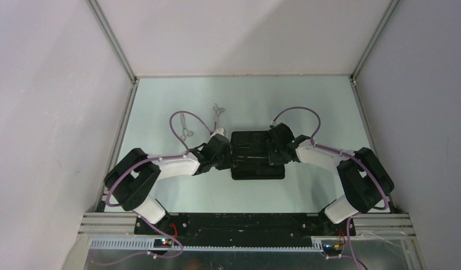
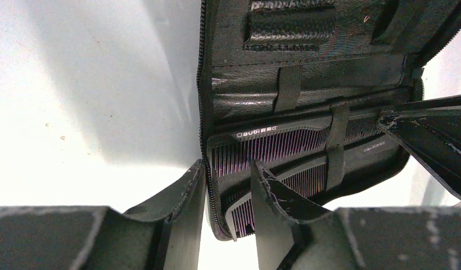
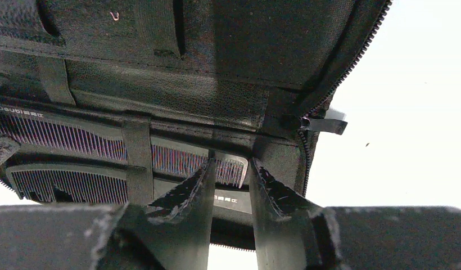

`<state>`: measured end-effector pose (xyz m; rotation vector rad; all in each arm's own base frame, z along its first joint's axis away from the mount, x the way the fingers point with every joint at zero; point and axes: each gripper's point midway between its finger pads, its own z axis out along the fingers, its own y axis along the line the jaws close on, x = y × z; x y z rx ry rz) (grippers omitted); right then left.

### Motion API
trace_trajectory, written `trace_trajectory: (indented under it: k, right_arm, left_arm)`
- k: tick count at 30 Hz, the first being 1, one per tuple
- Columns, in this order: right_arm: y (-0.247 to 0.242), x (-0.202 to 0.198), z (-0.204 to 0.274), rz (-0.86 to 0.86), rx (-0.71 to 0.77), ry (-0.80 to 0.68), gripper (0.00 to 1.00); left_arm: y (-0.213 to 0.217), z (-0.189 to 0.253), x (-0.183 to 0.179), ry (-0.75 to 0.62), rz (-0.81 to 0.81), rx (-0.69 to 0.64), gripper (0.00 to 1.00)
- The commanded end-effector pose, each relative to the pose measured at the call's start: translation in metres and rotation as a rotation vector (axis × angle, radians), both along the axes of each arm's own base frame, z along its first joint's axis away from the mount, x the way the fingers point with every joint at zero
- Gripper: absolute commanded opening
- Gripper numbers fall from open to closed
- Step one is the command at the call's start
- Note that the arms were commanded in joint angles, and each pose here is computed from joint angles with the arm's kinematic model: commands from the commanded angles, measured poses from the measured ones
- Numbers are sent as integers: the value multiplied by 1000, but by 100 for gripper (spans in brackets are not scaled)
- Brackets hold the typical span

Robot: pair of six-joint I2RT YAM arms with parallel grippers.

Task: Sort the hair-cutting tools
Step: Place the comb in the hairdressing tool bag.

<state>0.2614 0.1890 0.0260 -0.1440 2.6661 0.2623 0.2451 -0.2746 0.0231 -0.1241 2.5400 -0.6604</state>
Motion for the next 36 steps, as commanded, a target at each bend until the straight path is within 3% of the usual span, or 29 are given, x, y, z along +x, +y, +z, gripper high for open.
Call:
trace_trajectory:
  k: [1, 9, 17, 21, 31, 36]
  right_arm:
    - [4, 14, 23, -1, 13, -73, 34]
    - [-20, 19, 15, -26, -83, -71, 24]
    - [-32, 15, 7, -40, -141, -49, 8]
    - [-33, 11, 6, -36, -137, -32, 7]
    - [-32, 12, 15, -53, -79, -43, 9]
    - [-13, 16, 46, -1, 18, -133, 21]
  left_arm:
    - [-13, 1, -7, 20, -23, -54, 37]
    - [-5, -1, -6, 11, -1, -25, 41]
    - [0, 3, -7, 0, -1, -11, 56]
    - [7, 8, -10, -2, -11, 18, 61]
    - [2, 3, -17, 38, -62, 58, 50]
    - [1, -1, -16, 52, -65, 70, 36]
